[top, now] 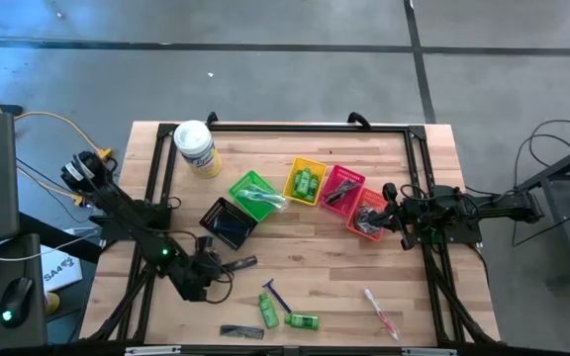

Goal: Pick & Place Travel size toiletries
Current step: Put the blue razor into the black bin

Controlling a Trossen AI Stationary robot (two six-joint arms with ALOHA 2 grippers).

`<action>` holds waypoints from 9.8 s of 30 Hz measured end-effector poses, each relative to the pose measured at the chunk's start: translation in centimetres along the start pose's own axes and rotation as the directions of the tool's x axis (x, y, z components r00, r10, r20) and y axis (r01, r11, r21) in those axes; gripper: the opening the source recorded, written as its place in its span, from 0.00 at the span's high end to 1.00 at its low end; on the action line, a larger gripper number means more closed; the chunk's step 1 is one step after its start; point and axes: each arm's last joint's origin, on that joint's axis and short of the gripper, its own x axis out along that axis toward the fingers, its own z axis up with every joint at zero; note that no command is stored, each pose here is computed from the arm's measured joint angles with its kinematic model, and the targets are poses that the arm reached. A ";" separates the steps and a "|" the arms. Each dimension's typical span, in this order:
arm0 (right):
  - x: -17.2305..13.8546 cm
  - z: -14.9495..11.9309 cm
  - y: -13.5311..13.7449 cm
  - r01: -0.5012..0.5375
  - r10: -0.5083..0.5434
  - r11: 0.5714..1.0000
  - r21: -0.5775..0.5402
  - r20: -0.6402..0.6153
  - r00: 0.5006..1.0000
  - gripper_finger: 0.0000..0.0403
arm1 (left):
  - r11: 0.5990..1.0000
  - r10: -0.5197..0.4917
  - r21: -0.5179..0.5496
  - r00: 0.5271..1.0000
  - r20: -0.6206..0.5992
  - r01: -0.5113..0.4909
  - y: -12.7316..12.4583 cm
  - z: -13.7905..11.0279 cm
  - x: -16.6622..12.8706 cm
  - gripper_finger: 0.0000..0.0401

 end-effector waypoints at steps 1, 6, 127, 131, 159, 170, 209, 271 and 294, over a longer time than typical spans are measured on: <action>0.0 0.0 0.0 0.000 0.000 1.000 0.000 0.001 1.000 0.98 | 1.000 0.008 -0.003 1.000 -0.009 -0.008 0.0 -0.1 0.2 0.64; 0.0 0.0 0.0 0.000 0.000 1.000 0.005 0.001 1.000 0.98 | 1.000 0.018 -0.016 1.000 -0.017 -0.019 0.0 -0.3 0.6 0.64; 0.9 -0.7 -0.1 -0.019 0.022 0.999 0.036 -0.095 0.995 0.98 | 0.884 -0.270 0.444 0.936 0.225 0.148 5.0 11.3 -3.3 0.64; 0.9 -0.7 -0.1 -0.019 0.022 0.999 0.036 -0.095 0.995 0.98 | 0.884 -0.266 0.443 0.940 0.212 0.150 5.1 11.2 -3.3 0.64; 0.9 0.1 0.1 -0.077 0.078 0.997 0.021 -0.008 0.997 0.98 | 0.895 -0.249 0.416 0.953 0.171 0.159 5.2 10.8 -3.2 0.64; 0.9 0.1 0.1 -0.078 0.078 0.997 0.025 -0.009 0.997 0.98 | 0.898 -0.249 0.411 0.953 0.172 0.160 5.2 10.8 -3.2 0.64; 0.9 -0.2 0.1 -0.075 0.076 0.997 0.026 -0.038 0.996 0.98 | 0.901 -0.228 0.413 0.956 0.183 0.135 5.3 10.8 -3.2 0.64; 1.3 -0.5 -0.7 0.138 -0.154 0.970 -0.202 -0.068 0.986 0.98 | 0.984 -0.087 0.175 0.928 0.362 0.024 12.8 7.2 -5.4 0.64; 1.6 -1.2 -0.8 0.175 -0.164 0.982 0.069 -0.142 0.976 0.98 | 0.865 -0.401 0.372 0.910 0.104 0.338 0.5 16.5 6.0 0.41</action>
